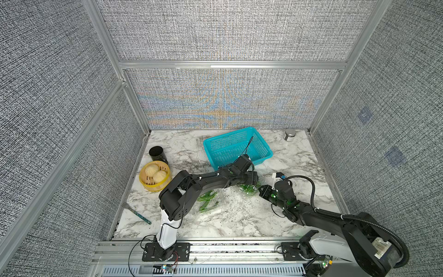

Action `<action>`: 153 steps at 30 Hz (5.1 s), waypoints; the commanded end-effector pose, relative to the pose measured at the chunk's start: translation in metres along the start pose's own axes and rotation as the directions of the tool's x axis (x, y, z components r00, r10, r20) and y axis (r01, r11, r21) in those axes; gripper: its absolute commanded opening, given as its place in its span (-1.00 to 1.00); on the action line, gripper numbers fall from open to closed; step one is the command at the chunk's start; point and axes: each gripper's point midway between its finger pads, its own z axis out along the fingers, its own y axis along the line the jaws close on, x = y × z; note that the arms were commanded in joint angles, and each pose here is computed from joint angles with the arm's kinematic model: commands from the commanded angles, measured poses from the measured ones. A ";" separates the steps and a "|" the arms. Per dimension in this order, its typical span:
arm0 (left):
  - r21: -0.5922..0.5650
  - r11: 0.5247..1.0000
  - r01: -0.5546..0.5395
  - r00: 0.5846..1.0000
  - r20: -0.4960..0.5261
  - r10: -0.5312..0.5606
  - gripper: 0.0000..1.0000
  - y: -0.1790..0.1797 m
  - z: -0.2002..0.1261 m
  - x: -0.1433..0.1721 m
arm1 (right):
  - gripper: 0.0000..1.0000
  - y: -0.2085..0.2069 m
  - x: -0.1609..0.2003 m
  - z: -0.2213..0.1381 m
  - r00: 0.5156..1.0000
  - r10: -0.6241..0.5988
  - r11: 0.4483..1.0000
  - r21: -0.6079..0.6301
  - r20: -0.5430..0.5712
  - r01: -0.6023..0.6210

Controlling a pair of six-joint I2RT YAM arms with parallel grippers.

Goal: Take small green peppers out of containers
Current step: Open the packing box at the center of the board.

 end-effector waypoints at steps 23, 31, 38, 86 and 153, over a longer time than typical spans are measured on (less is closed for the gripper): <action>-0.151 0.969 -0.194 0.979 -0.087 0.182 0.88 -0.012 -0.074 0.011 | -0.90 0.011 0.006 -0.014 0.998 -0.041 0.998 -0.048 -0.046 0.038; -0.228 0.936 -0.268 0.963 -0.071 0.258 0.86 -0.009 -0.095 0.015 | -0.90 0.017 0.007 -0.015 0.997 -0.049 0.996 -0.076 -0.061 0.044; -0.282 0.889 -0.361 0.932 -0.094 0.349 0.85 -0.015 -0.102 0.025 | -0.94 0.018 0.012 -0.010 0.996 -0.032 0.995 -0.094 -0.081 0.024; -0.354 0.830 -0.431 0.894 -0.040 0.447 0.83 -0.016 -0.071 0.072 | -1.00 0.033 0.020 -0.015 0.990 0.048 0.981 -0.180 -0.135 -0.072; -0.440 0.772 -0.459 0.868 -0.038 0.495 0.99 -0.012 -0.077 0.067 | -1.00 0.030 0.035 -0.030 0.980 0.040 0.973 -0.215 -0.193 -0.082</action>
